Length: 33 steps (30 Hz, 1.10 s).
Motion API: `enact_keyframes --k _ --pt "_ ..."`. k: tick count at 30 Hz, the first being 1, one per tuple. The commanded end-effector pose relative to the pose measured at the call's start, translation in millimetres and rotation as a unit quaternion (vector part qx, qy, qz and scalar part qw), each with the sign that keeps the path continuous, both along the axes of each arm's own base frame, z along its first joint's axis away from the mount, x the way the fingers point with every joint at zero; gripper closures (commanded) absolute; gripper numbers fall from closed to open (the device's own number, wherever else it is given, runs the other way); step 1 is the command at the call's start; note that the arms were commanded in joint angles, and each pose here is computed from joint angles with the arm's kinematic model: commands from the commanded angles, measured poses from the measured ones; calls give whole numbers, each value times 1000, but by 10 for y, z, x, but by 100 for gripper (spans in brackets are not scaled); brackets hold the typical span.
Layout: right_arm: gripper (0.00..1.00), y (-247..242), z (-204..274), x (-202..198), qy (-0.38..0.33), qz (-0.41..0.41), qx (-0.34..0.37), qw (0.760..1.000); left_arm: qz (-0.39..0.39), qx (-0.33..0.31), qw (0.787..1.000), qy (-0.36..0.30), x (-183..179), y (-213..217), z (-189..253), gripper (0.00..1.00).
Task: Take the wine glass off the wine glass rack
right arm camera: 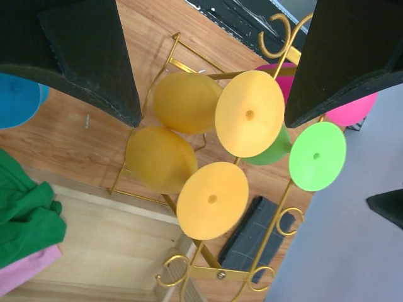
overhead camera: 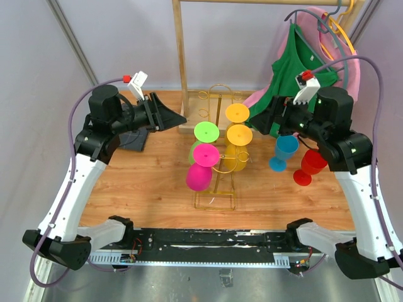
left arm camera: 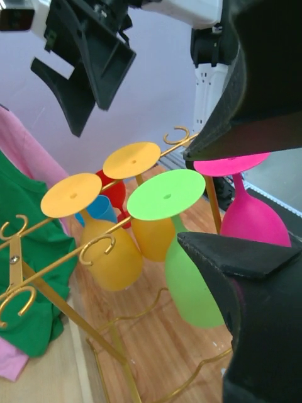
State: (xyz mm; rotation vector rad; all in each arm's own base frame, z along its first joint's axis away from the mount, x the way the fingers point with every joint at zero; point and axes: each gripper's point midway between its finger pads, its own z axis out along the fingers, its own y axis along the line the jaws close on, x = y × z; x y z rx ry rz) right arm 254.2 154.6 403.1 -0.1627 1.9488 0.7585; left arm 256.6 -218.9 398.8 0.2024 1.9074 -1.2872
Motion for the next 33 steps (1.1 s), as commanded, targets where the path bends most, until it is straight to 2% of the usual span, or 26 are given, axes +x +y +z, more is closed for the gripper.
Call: enact_keyframes --k 1,8,17,25,33 --pt "1 -113 -25 17 -11 -36 -36 999 -8 -38 999 29 -145 48 178 49" --pt "1 -167 -58 -17 -11 -43 -46 998 -6 -40 993 110 -234 115 -212 43" --pt "1 -232 -24 -50 -13 -52 -58 997 -43 -75 977 193 -212 -11 -416 43" --pt "2 -278 -44 -79 -11 -61 -61 996 -73 -93 967 224 -160 -101 -364 47" --pt "1 -307 -58 -92 -10 -70 -60 996 -97 -100 965 223 -133 -206 -227 48"
